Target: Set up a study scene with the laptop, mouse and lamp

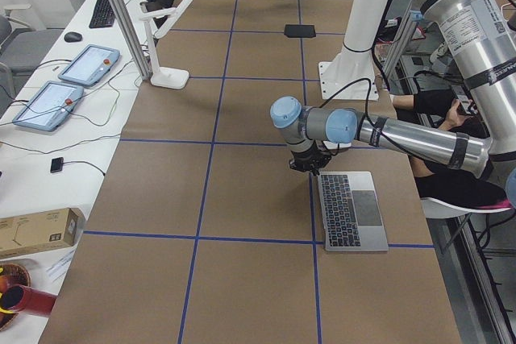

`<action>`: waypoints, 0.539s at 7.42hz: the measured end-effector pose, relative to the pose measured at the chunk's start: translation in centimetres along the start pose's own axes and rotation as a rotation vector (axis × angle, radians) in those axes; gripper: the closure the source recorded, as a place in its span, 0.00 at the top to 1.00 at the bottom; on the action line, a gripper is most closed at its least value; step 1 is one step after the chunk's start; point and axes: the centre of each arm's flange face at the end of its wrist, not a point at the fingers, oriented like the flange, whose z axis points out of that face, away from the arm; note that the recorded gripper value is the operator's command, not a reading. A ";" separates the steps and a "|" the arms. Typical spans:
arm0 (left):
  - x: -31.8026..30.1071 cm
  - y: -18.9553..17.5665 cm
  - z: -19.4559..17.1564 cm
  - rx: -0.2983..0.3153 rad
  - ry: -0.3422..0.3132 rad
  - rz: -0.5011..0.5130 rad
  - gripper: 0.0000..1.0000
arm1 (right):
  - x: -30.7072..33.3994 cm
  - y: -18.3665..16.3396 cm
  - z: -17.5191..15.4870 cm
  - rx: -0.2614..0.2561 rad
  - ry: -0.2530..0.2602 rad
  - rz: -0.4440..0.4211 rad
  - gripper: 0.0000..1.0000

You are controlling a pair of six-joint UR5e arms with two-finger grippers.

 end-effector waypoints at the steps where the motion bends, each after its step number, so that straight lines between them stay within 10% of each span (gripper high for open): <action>1: 0.0 0.3 -0.4 0.005 -0.011 0.015 0.06 | 0.0 0.0 0.0 0.000 0.000 0.001 1.00; 4: 0.2 1.0 -2.0 0.023 -0.052 0.022 0.06 | -0.1 -0.1 0.1 -0.001 -0.001 0.002 1.00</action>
